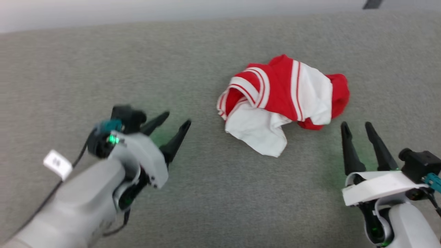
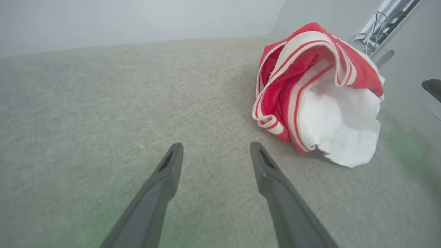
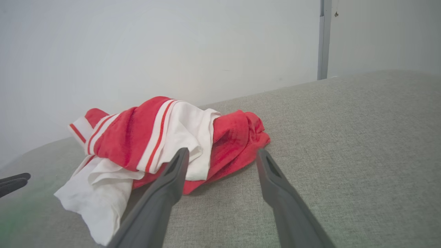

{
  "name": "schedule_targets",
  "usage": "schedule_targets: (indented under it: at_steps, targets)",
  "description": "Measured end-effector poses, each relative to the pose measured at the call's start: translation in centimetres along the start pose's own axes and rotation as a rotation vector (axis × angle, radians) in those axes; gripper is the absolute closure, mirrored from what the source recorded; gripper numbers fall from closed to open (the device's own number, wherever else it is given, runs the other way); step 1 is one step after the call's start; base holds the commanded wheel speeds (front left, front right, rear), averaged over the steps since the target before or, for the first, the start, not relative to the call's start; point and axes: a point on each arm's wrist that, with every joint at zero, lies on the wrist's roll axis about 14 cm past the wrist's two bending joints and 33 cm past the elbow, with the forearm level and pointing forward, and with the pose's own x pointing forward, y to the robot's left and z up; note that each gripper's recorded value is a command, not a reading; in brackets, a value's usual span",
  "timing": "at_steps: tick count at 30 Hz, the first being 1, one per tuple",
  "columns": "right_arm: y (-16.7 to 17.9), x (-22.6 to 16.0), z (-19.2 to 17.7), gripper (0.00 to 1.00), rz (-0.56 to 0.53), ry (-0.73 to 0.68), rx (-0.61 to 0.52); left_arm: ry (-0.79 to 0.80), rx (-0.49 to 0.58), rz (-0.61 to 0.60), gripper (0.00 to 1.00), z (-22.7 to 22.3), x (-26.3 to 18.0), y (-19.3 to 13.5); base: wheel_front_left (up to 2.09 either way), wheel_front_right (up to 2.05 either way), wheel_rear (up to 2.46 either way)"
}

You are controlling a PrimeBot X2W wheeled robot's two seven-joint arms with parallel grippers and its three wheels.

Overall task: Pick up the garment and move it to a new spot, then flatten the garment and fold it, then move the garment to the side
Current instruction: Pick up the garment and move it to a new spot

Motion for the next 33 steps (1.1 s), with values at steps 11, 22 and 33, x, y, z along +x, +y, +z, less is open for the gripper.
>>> schedule_targets:
  at_steps: [11, 22, 33]
  targets:
    - [-0.2, -0.2, 0.7, 0.0, 0.044, 0.003, -0.083, -0.147, -0.119, 0.334, 0.0, -1.3, -8.6, 5.0, 0.0, 0.0, 0.0]
    - [-1.1, -1.1, 2.9, 0.0, 0.037, -0.042, -0.127, -0.371, -0.046, 0.553, 0.0, 0.7, -16.4, 6.0, 0.0, 0.0, 0.0]
    - [-1.3, -1.7, 6.0, 0.0, 0.038, -0.122, -0.161, -0.475, 0.074, 0.597, 0.0, 2.6, -19.0, 3.7, 0.0, 0.0, 0.0]
